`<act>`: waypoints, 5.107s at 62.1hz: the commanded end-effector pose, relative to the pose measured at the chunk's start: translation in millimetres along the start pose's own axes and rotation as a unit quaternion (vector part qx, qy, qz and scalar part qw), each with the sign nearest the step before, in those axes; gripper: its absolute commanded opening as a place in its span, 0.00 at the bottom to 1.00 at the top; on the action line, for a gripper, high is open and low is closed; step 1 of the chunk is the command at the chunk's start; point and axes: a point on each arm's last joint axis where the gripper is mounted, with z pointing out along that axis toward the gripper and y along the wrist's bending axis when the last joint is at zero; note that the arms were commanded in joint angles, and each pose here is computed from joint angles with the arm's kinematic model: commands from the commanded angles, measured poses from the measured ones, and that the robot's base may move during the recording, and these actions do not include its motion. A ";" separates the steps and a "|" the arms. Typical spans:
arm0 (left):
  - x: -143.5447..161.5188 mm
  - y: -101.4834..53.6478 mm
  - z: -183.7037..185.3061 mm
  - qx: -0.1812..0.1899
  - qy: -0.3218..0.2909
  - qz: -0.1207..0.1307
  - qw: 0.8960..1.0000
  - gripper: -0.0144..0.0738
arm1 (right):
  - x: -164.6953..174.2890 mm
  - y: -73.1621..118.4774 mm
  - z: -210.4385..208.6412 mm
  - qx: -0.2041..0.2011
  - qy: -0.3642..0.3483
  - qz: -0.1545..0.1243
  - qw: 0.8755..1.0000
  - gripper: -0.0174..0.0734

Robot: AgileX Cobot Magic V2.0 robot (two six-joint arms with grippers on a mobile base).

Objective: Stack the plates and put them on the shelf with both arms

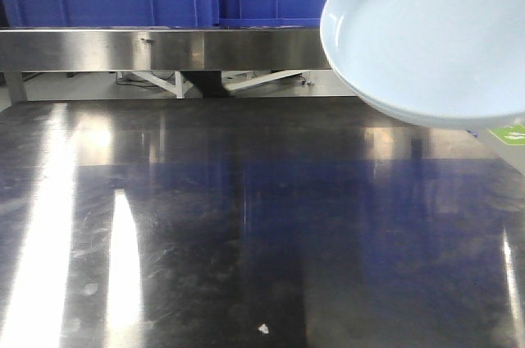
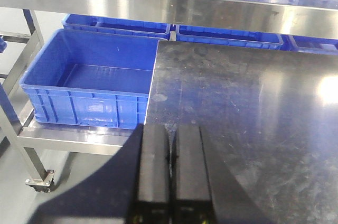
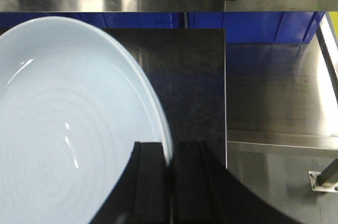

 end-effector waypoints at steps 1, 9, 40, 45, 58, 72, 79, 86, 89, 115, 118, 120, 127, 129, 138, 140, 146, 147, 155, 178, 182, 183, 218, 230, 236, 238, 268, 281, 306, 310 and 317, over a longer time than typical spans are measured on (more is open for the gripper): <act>-15.4 -3.2 -4.1 0.016 -0.052 0.002 0.999 0.26 | -13.1 -0.6 -15.8 -0.007 -0.101 0.000 0.995 0.25; -15.4 -3.2 -4.1 0.016 -0.052 0.002 0.999 0.26 | -3.0 -6.6 -21.8 0.003 -0.125 0.004 0.992 0.25; -15.4 -3.2 -4.1 0.016 -0.052 0.002 0.999 0.26 | 4.7 -10.7 -23.3 0.011 -0.143 0.006 0.990 0.25; -15.4 -3.2 -4.1 0.016 -0.052 0.002 0.999 0.26 | 4.7 -10.7 -23.3 0.011 -0.143 0.006 0.990 0.25; -15.4 -3.2 -4.1 0.016 -0.052 0.002 0.999 0.26 | 4.8 -10.7 -23.2 0.011 -0.142 0.006 0.990 0.25; -15.4 -3.2 -4.1 0.016 -0.052 0.002 0.999 0.26 | 4.8 -10.7 -23.2 0.011 -0.142 0.006 0.990 0.25; -15.4 -3.2 -4.1 0.016 -0.052 0.002 0.999 0.26 | 4.8 -10.7 -23.2 0.011 -0.142 0.006 0.990 0.25; -15.4 -3.2 -4.1 0.016 -0.052 0.002 0.999 0.26 | 4.8 -10.7 -23.2 0.011 -0.142 0.006 0.990 0.25; -15.4 -3.2 -4.1 0.016 -0.052 0.002 0.999 0.26 | 4.8 -10.7 -23.2 0.011 -0.142 0.006 0.990 0.25; -15.4 -3.2 -4.1 0.016 -0.052 0.002 0.999 0.26 | 4.8 -10.7 -23.2 0.011 -0.142 0.006 0.990 0.25; -15.4 -3.2 -4.1 0.016 -0.052 0.002 0.999 0.26 | 4.8 -10.7 -23.2 0.011 -0.142 0.006 0.990 0.25; -15.4 -3.2 -4.1 0.016 -0.052 0.002 0.999 0.26 | 4.8 -10.7 -23.2 0.011 -0.142 0.006 0.990 0.25; -15.4 -3.2 -4.1 0.016 -0.052 0.002 0.999 0.26 | 4.8 -10.7 -23.2 0.011 -0.142 0.006 0.990 0.25; -15.4 -3.2 -4.1 0.016 -0.052 0.002 0.999 0.26 | 4.8 -10.7 -23.2 0.011 -0.142 0.006 0.990 0.25; -15.4 -3.2 -4.1 0.016 -0.052 0.002 0.999 0.26 | 4.8 -10.7 -23.2 0.011 -0.142 0.006 0.990 0.25; -15.4 -3.2 -4.1 0.016 -0.052 0.002 0.999 0.26 | 4.8 -10.7 -23.2 0.011 -0.142 0.006 0.990 0.25; -15.4 -3.2 -4.1 0.016 -0.052 0.002 0.999 0.26 | 4.8 -10.7 -23.2 0.011 -0.142 0.006 0.990 0.25; -15.4 -3.2 -4.1 0.016 -0.052 0.002 0.999 0.26 | 4.8 -10.7 -23.2 0.011 -0.142 0.006 0.990 0.25; -15.4 -3.2 -4.1 0.016 -0.052 0.002 0.999 0.26 | 4.8 -10.7 -23.2 0.011 -0.142 0.006 0.990 0.25; -15.4 -3.2 -4.1 0.016 -0.052 0.002 0.999 0.26 | 5.0 -10.8 -22.2 0.011 -0.140 0.007 0.990 0.25; -15.4 -3.2 -4.1 0.016 -0.052 0.002 0.999 0.26 | 5.0 -10.8 -22.2 0.011 -0.140 0.007 0.990 0.25; -15.4 -3.2 -4.1 0.016 -0.052 0.002 0.999 0.26 | 5.0 -10.8 -22.2 0.011 -0.140 0.007 0.990 0.25; -15.4 -3.2 -4.1 0.016 -0.052 0.002 0.999 0.26 | 5.3 -10.8 -22.3 0.011 -0.139 0.007 0.990 0.25; -15.4 -3.2 -4.1 0.016 -0.052 0.002 0.999 0.26 | 5.5 -10.8 -22.3 0.011 -0.138 0.007 0.990 0.25; -15.4 -3.2 -4.1 0.016 -0.052 0.002 0.999 0.26 | 5.5 -10.8 -22.3 0.011 -0.138 0.007 0.990 0.25; -15.4 -3.2 -4.1 0.016 -0.052 0.002 0.999 0.26 | 5.5 -10.8 -22.3 0.011 -0.138 0.007 0.990 0.25; -15.4 -3.2 -4.1 0.016 -0.052 0.002 0.999 0.26 | 5.5 -10.8 -22.3 0.011 -0.138 0.007 0.990 0.25; -15.4 -3.2 -4.1 0.016 -0.052 0.002 0.999 0.26 | 5.5 -10.8 -22.3 0.011 -0.138 0.007 0.990 0.25; -15.4 -3.2 -4.1 0.016 -0.052 0.002 0.999 0.26 | 5.5 -10.8 -22.3 0.011 -0.138 0.007 0.990 0.25; -15.4 -3.2 -4.1 0.016 -0.052 0.002 0.999 0.26 | 5.5 -10.8 -22.3 0.011 -0.138 0.007 0.990 0.25; -15.4 -3.2 -4.1 0.016 -0.052 0.002 0.999 0.26 | 5.5 -10.8 -22.3 0.011 -0.138 0.007 0.990 0.25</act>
